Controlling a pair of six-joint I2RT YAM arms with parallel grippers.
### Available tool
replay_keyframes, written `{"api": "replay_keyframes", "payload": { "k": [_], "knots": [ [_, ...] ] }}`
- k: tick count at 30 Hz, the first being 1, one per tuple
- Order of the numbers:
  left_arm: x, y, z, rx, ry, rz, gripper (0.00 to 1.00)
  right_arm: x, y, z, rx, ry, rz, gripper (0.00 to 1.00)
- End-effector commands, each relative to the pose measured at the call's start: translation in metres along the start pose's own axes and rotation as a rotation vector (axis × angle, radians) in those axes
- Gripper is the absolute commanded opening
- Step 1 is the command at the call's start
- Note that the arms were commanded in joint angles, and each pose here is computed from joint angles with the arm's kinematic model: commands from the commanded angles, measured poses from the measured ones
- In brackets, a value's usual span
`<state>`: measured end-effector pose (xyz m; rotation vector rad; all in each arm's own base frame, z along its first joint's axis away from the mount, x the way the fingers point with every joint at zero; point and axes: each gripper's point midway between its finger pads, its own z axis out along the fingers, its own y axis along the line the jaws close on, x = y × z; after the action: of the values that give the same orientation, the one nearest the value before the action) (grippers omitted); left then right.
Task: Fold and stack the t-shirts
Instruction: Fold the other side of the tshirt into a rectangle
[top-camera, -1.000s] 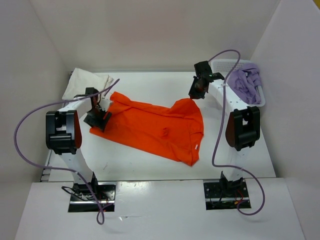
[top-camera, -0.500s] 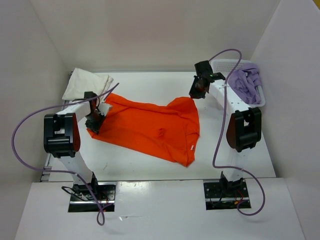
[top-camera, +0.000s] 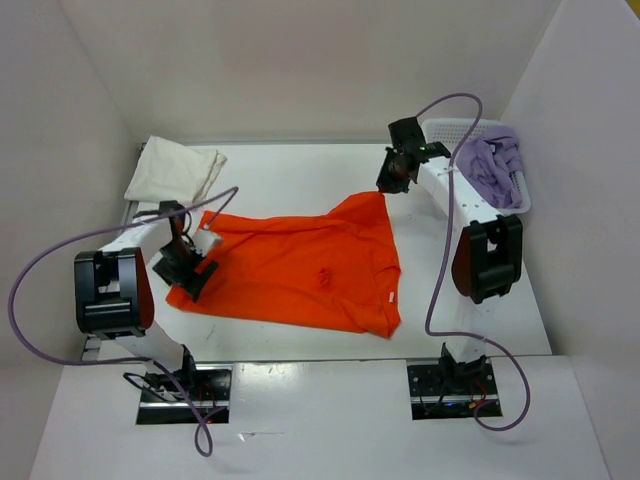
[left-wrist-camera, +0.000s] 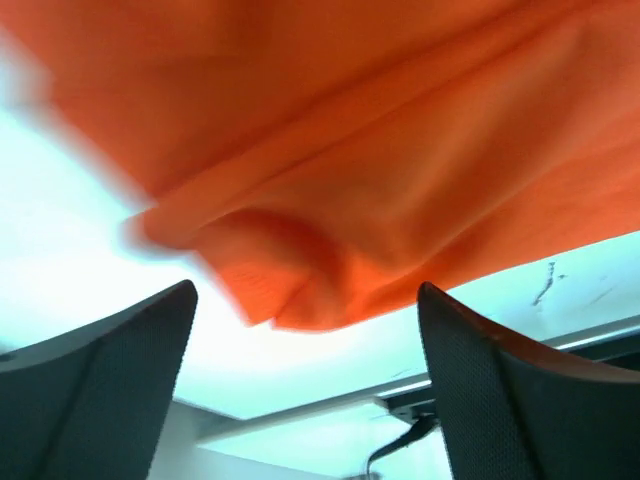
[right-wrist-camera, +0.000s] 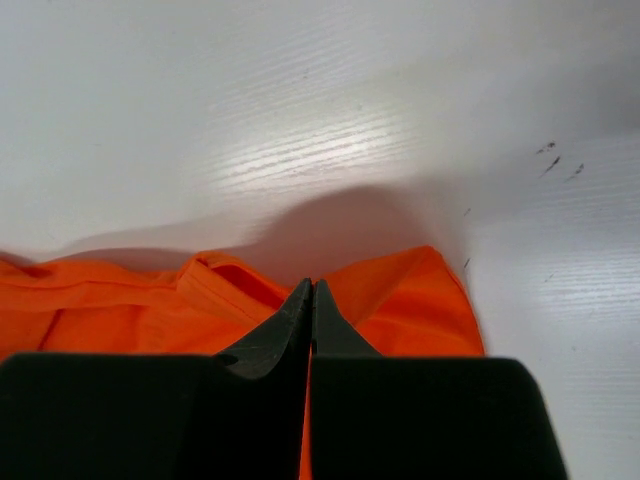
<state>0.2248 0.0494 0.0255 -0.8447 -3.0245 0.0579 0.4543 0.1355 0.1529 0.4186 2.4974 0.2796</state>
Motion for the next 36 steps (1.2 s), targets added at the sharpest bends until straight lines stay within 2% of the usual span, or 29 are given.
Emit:
{"api": "replay_keyframes", "payload": {
  "k": [1, 4, 6, 7, 8, 9, 11, 15, 19, 25, 28, 32, 36],
  "knots": [
    [-0.053, 0.044, -0.07, -0.117, -0.286, -0.084, 1.0, -0.013, 0.024, -0.008, -0.051, -0.039, -0.031, 0.0],
    [-0.096, 0.06, -0.123, -0.153, -0.531, -0.104, 1.0, -0.014, 0.024, -0.01, -0.051, -0.038, -0.032, 0.0],
    [-0.122, 0.066, -0.141, -0.121, -0.614, -0.11, 1.0, -0.011, 0.028, -0.01, -0.055, -0.035, -0.039, 0.0],
    [-0.133, 0.067, -0.139, -0.099, -0.617, -0.115, 1.0, -0.011, 0.028, -0.01, -0.056, -0.035, -0.039, 0.0],
    [-0.14, 0.074, -0.117, -0.057, -0.571, -0.145, 1.0, -0.009, 0.027, -0.006, -0.051, -0.027, -0.039, 0.0],
    [-0.153, 0.08, -0.117, -0.048, -0.577, -0.171, 1.0, -0.009, 0.027, -0.006, -0.05, -0.027, -0.039, 0.0],
    [-0.162, 0.088, -0.084, 0.007, -0.515, -0.217, 0.94, -0.009, 0.027, -0.006, -0.05, -0.027, -0.039, 0.0],
    [-0.19, 0.098, -0.064, 0.071, -0.511, -0.294, 0.77, -0.009, 0.026, -0.005, -0.046, -0.021, -0.049, 0.0],
    [-0.211, 0.096, -0.052, 0.084, -0.492, -0.291, 0.74, -0.008, 0.023, -0.005, -0.032, -0.019, -0.049, 0.0],
    [-0.213, 0.094, -0.03, 0.082, -0.436, -0.305, 0.72, -0.006, 0.022, -0.001, -0.027, -0.011, -0.05, 0.0],
    [-0.219, 0.097, -0.03, 0.082, -0.458, -0.299, 0.72, -0.006, 0.022, -0.001, -0.027, -0.011, -0.05, 0.0],
    [-0.218, 0.093, -0.014, 0.095, -0.414, -0.319, 0.61, -0.005, 0.02, -0.001, -0.014, -0.009, -0.05, 0.0],
    [-0.212, 0.097, -0.013, 0.061, -0.387, -0.329, 0.59, -0.01, 0.023, -0.005, -0.021, -0.019, -0.05, 0.0]
  ]
}}
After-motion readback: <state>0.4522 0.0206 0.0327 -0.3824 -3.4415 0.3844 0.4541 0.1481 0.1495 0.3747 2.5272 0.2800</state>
